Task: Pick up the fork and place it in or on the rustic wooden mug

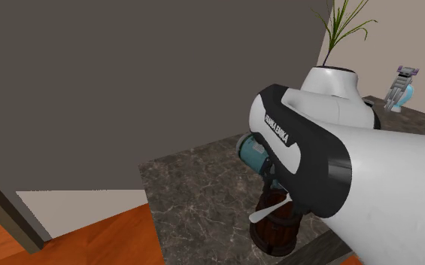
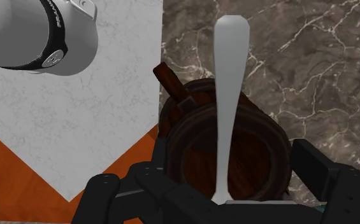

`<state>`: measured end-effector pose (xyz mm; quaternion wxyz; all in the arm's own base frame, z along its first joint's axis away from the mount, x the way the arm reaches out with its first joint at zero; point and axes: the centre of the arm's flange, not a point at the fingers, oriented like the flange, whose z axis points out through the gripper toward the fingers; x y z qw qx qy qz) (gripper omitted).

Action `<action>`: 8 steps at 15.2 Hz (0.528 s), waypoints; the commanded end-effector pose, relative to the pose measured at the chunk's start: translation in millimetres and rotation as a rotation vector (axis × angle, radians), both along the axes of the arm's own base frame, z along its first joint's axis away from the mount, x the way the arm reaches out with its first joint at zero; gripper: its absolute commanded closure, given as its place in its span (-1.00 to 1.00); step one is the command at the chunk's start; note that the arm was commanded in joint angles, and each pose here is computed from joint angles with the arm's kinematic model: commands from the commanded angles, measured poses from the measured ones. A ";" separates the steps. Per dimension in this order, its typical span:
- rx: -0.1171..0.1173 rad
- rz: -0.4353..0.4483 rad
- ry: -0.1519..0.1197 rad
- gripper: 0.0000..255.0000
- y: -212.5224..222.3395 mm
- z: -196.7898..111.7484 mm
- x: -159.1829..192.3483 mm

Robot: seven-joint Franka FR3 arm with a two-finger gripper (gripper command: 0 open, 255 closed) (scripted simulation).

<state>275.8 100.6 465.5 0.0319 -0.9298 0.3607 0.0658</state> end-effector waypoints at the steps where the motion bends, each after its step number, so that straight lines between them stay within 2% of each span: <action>1: 0.000 0.000 0.000 -1.00 -2.7 21.5 1.7; 3: 0.000 0.000 0.000 -1.00 -5.2 44.9 4.1; 8: 0.000 0.000 0.000 -1.00 -5.2 44.9 4.1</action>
